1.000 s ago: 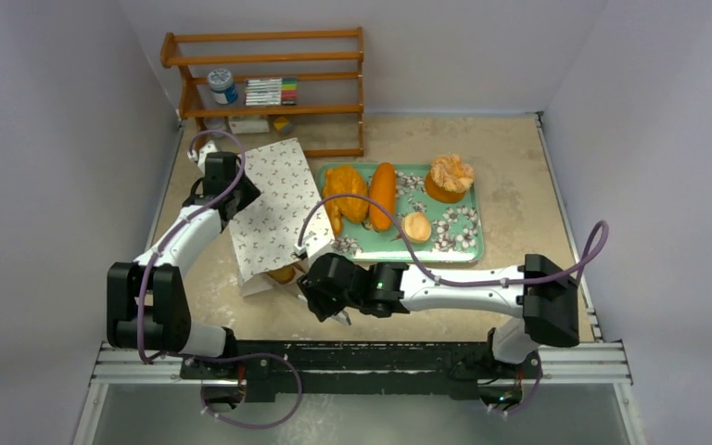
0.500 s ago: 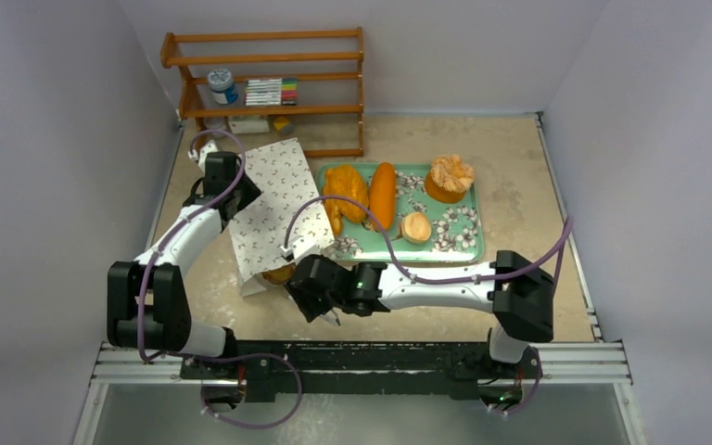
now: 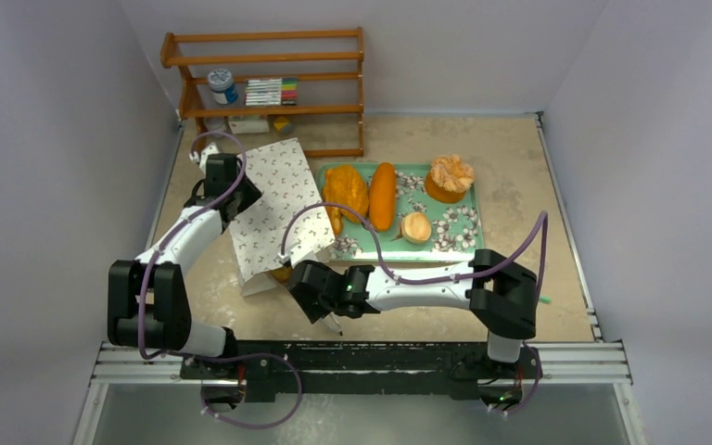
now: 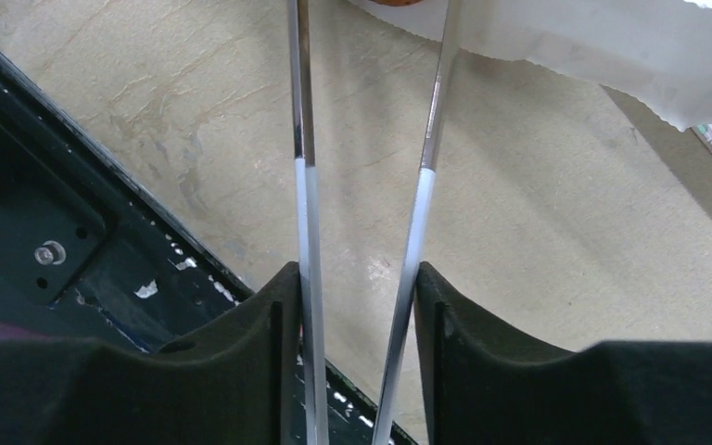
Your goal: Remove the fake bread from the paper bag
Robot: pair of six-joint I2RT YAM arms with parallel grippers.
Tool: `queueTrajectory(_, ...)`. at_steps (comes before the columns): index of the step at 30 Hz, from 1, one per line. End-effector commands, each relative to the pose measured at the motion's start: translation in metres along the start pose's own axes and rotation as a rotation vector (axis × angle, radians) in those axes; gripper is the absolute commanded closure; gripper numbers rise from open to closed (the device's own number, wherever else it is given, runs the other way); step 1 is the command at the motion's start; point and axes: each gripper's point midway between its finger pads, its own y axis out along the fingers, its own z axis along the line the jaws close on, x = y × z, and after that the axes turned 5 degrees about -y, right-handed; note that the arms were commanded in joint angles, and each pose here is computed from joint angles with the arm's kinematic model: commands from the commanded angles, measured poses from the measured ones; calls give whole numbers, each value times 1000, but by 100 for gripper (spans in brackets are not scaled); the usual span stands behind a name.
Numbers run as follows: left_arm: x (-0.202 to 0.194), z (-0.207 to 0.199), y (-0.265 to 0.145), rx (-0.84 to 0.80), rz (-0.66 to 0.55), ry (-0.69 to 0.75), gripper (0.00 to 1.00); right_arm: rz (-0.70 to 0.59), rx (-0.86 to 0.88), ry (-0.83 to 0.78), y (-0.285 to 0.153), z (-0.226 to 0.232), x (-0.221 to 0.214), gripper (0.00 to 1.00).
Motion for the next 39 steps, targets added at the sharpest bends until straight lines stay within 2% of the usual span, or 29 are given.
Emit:
queueTrajectory(1, 9, -8, 2, -38, -29, -14, 69, -53, 12, 11, -18, -2, 20, 63)
queueTrajectory(3, 9, -8, 2, -38, -30, -14, 69, -50, 16, 8, -23, -2, 20, 78)
queueTrajectory(5, 9, -7, 2, -35, -30, -14, 69, -48, 18, 6, -27, -4, 19, 83)
queueTrajectory(16, 13, -7, 3, -22, -39, -3, 69, -66, 108, 17, -76, -4, 19, 86)
queueTrajectory(25, 20, -12, 7, -19, -54, -2, 69, 4, 259, -38, -112, 3, -21, 86)
queueTrajectory(35, 28, -17, 21, 4, -58, 3, 69, -49, 379, -98, -182, 32, -37, 87)
queueTrajectory(39, 30, -13, 20, 23, -65, 12, 69, -147, 404, -62, -218, 35, -15, 86)
